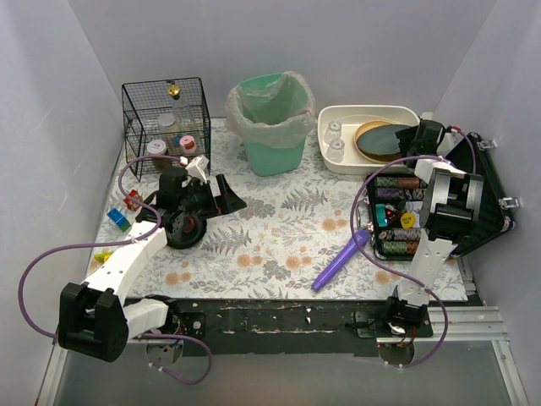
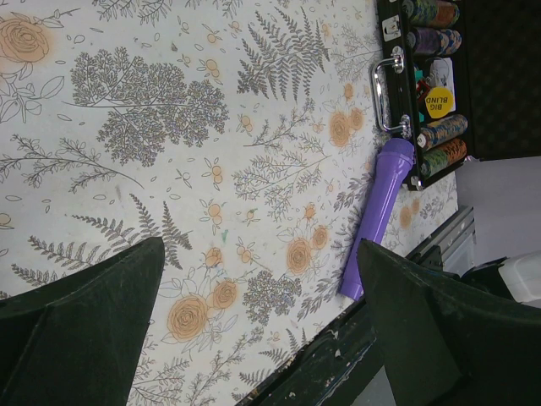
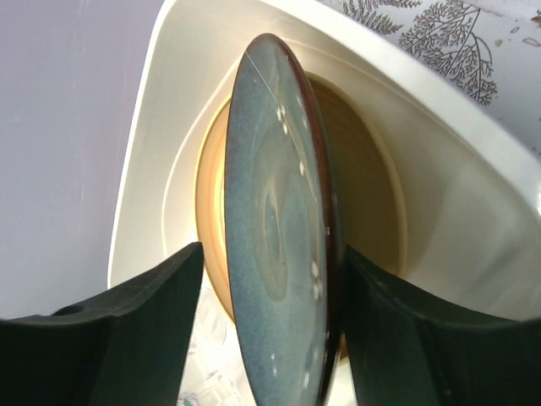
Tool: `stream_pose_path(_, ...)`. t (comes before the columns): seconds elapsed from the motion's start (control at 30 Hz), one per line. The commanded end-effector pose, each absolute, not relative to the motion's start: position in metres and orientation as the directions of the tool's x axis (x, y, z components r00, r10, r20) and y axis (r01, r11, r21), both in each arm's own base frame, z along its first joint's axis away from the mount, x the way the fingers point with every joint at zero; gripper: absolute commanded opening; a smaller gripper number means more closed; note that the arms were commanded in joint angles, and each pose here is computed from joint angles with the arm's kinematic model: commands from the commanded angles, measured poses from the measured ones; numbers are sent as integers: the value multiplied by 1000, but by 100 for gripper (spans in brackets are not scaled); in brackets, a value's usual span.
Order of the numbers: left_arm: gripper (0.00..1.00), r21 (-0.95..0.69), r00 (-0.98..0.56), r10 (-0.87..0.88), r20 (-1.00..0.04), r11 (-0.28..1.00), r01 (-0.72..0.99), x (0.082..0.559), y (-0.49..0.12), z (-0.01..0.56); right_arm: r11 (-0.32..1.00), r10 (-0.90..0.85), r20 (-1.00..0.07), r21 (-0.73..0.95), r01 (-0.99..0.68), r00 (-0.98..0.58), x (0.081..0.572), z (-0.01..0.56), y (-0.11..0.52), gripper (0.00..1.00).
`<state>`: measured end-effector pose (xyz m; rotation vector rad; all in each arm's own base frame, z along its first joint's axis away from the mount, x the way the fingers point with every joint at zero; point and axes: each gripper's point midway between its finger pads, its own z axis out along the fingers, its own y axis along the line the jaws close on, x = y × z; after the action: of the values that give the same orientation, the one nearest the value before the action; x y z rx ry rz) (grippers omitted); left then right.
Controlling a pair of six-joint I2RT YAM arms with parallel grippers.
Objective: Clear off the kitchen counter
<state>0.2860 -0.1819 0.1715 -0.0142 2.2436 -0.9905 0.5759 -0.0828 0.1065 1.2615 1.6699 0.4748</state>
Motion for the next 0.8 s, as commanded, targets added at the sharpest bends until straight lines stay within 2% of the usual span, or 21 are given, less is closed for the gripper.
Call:
stream_pose_path(0.0,98,-659,-762,-262,-592,703,269,283,-182,175,428,844,-530,753,500,76,587,169,-106,74)
stream_pose_path(0.17,98,-658,-765,-261,-590,704,267,282,-181,173,428,828,-558,696,577,60,583,164,-115,78)
stream_pose_path(0.47,98,-657,-770,-256,-585,706,265,282,-181,169,460,822,-565,586,667,-71,590,141,-114,79)
stream_pose_path(0.77,98,-661,-776,-253,-578,703,263,281,-182,166,522,766,-624,467,714,-152,591,125,-118,79)
